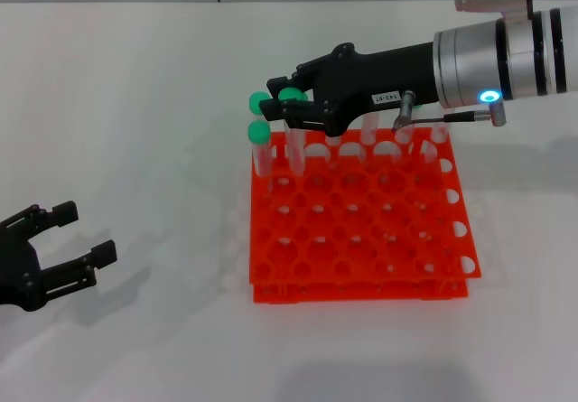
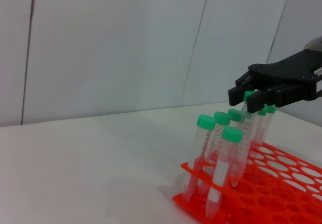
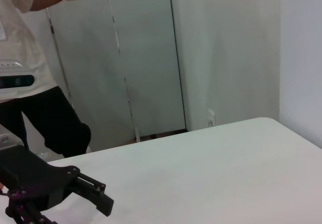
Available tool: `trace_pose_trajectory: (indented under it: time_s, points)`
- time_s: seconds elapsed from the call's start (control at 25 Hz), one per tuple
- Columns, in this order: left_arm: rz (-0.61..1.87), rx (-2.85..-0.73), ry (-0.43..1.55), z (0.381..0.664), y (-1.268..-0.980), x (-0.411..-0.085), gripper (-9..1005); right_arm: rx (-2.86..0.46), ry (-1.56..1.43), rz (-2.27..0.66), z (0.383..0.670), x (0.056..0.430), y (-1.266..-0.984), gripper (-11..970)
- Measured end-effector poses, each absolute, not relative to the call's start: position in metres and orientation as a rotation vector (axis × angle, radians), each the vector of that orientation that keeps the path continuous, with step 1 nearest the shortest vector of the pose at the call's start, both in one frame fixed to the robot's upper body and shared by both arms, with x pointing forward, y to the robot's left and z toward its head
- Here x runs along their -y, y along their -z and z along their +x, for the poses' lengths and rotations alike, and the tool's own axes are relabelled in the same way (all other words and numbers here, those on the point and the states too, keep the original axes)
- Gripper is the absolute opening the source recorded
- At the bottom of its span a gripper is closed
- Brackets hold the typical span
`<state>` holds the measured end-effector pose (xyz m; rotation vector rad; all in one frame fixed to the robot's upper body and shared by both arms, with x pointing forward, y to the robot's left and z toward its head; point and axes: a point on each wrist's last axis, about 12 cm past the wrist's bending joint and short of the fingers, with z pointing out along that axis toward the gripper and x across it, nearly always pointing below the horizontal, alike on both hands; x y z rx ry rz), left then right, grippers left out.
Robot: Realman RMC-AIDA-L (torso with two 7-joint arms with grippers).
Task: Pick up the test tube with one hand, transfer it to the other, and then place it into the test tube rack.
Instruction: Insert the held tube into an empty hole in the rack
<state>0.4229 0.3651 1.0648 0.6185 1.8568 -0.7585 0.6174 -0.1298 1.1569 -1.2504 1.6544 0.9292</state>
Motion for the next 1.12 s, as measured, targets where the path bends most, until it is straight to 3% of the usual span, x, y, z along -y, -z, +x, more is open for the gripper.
trace_pose_trajectory:
  time_s: [1.12]
  points:
    - [0.65, -1.868, 0.74, 0.435, -1.066, -0.363, 855, -1.648, -0.901, -1.237, 0.615, 0.132, -1.146, 347]
